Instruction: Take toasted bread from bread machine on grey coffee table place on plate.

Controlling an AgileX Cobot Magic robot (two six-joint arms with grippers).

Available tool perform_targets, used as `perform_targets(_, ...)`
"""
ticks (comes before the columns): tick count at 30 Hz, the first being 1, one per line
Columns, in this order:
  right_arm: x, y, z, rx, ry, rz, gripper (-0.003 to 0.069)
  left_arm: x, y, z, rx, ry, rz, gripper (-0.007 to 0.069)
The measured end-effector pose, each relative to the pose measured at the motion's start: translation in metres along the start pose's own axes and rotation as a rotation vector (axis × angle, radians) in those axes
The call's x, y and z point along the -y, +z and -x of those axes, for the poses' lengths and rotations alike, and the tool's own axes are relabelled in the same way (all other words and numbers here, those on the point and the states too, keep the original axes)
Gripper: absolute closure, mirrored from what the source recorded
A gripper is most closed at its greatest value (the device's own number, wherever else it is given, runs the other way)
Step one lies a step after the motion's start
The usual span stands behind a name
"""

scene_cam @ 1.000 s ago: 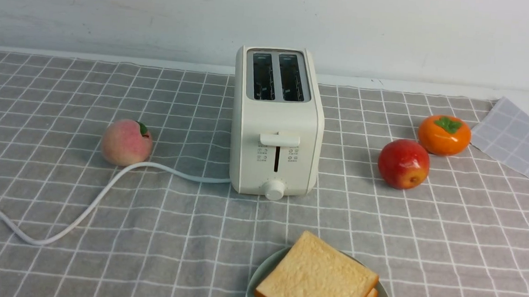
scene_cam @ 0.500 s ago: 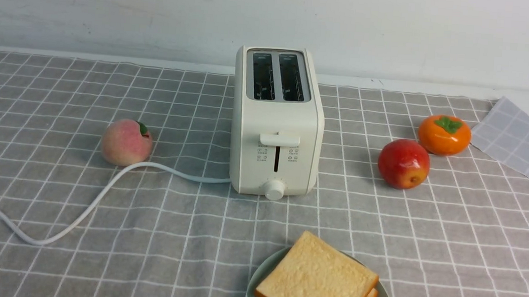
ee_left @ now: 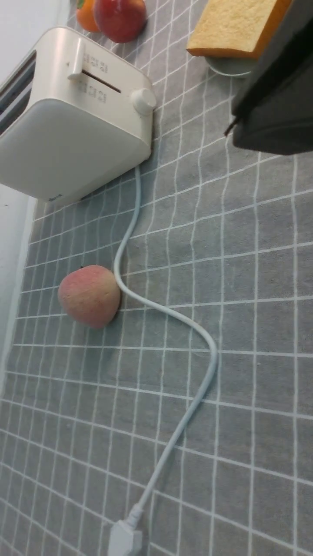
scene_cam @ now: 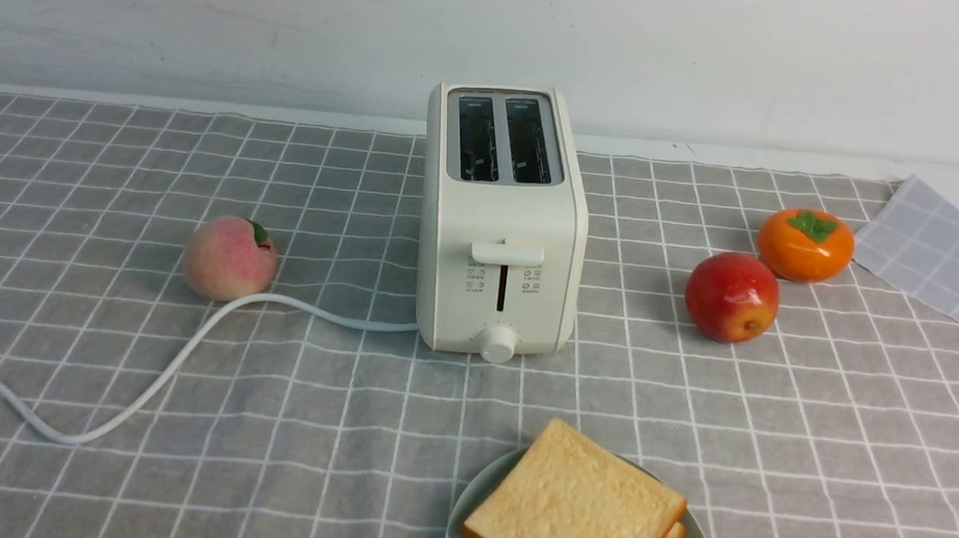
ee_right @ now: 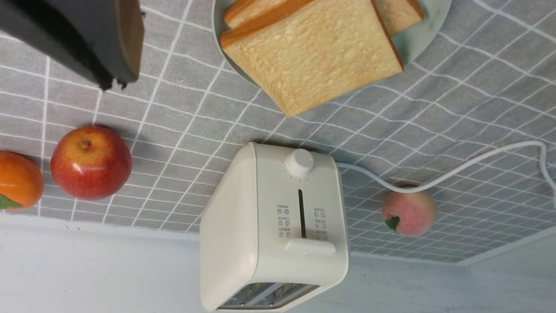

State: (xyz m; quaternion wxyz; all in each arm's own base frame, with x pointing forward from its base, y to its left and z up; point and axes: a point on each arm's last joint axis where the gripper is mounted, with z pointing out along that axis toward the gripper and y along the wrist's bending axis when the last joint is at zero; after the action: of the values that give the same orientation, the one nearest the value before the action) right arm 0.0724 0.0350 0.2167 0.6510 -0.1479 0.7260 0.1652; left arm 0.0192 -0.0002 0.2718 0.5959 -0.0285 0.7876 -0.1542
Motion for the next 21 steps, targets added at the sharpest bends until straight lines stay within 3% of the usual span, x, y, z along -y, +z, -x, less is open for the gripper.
perform_targets(5, 0.000, 0.000, 0.000, 0.000, 0.000, 0.000, 0.0647, -0.006, 0.025, -0.026, 0.026, 0.018, -0.014, 0.0637)
perform_targets(11, 0.000, 0.000, 0.000, 0.000, 0.001, 0.000, 0.0644, -0.019, 0.047, -0.070, -0.102, 0.045, 0.022, 0.0631)
perform_targets(21, 0.000, 0.000, 0.000, 0.000, 0.000, 0.000, 0.0631, -0.026, 0.054, -0.091, -0.158, 0.134, 0.066, 0.0624)
